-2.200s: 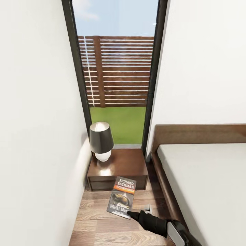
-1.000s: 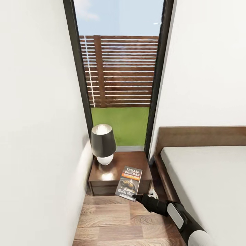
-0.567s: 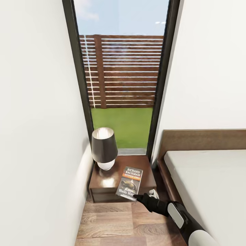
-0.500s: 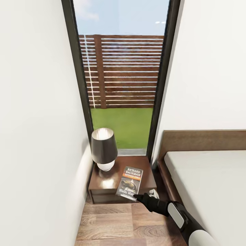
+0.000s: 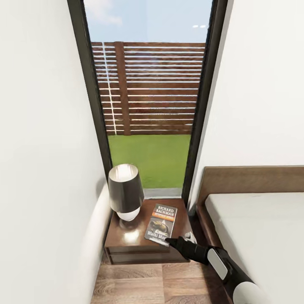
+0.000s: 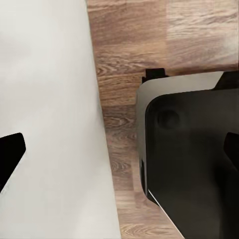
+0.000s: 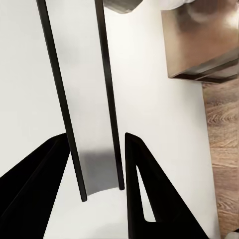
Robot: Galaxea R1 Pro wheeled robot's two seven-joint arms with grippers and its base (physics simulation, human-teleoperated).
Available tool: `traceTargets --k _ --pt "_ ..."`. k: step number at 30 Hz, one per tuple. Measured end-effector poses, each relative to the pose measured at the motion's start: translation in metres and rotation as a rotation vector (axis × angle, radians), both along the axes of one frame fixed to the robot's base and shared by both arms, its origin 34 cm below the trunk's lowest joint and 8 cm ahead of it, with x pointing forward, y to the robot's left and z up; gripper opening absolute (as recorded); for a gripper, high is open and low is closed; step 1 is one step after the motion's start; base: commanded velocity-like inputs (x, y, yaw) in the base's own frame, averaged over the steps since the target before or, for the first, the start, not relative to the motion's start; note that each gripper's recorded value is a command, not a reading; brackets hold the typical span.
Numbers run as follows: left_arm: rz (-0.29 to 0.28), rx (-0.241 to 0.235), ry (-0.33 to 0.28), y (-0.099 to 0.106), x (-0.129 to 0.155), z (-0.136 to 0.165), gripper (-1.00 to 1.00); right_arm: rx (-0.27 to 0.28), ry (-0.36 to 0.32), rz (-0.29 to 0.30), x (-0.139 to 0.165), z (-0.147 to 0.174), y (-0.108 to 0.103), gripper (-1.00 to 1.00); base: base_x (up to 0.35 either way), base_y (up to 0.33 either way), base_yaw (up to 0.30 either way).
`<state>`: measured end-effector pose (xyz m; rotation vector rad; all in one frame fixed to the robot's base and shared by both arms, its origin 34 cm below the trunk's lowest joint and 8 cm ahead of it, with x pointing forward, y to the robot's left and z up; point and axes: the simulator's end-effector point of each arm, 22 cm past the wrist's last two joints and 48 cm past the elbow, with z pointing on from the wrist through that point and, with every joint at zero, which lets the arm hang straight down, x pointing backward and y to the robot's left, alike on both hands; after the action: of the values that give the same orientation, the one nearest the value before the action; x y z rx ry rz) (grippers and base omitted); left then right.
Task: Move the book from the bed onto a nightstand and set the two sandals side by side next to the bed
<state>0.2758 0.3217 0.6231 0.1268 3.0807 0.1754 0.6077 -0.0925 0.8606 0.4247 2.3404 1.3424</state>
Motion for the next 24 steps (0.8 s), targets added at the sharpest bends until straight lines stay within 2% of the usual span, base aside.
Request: traceTargets --k 14,24 --pt "0.0 0.0 -0.001 0.0 0.0 0.0 1.0 -0.008 -0.008 -0.004 0.006 0.003 -0.004 -1.0 0.268 -0.019 0.0" --pt "0.0 0.0 -0.002 0.0 0.001 0.0 1.0 -0.01 -0.008 -0.04 0.012 0.003 -0.023 -1.0 0.083 -0.023 0.0"
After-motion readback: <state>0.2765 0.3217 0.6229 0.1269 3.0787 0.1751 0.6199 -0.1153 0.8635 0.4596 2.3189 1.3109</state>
